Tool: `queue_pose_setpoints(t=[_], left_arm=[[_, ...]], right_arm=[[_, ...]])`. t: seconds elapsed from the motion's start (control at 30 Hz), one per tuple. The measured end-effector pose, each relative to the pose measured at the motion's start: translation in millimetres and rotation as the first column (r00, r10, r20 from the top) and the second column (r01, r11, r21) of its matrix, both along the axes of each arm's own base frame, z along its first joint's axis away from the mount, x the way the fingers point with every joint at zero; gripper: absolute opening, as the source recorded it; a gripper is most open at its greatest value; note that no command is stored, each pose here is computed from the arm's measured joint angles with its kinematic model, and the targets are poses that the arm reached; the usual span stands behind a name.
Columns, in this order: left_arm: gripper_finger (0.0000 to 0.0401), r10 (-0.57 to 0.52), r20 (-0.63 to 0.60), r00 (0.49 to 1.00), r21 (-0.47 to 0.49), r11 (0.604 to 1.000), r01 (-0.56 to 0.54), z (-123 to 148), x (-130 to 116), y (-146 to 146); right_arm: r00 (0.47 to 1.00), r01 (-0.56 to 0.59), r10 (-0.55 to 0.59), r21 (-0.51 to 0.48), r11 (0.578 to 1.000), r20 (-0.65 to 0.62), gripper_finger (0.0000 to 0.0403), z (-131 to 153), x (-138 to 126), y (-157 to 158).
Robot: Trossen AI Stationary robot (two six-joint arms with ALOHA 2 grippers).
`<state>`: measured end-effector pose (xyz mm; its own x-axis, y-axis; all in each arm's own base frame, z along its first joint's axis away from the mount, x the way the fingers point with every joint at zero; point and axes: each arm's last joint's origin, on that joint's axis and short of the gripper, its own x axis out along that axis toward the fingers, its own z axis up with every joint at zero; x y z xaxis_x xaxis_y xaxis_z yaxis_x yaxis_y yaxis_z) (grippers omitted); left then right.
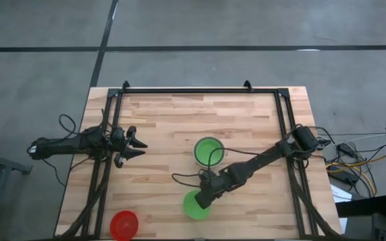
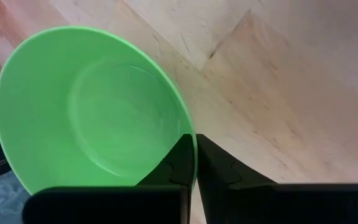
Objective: Nest bowls inside each other
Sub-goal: Stack the green bowl on top of the other green bowl
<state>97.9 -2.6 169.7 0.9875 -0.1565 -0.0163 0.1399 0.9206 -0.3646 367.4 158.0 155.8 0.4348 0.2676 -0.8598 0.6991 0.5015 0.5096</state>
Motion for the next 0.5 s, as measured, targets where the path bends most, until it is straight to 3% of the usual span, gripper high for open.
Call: queue_pose_setpoints(t=[0.5], left_arm=[[0.0145, 0.000, 0.000, 1.000, 0.000, 1.000, 0.000, 0.0, 0.0, 0.0]], right_arm=[[1.000, -0.017, 0.017, -0.005, 1.000, 0.018, 0.0008, 4.3, 2.7, 0.0]])
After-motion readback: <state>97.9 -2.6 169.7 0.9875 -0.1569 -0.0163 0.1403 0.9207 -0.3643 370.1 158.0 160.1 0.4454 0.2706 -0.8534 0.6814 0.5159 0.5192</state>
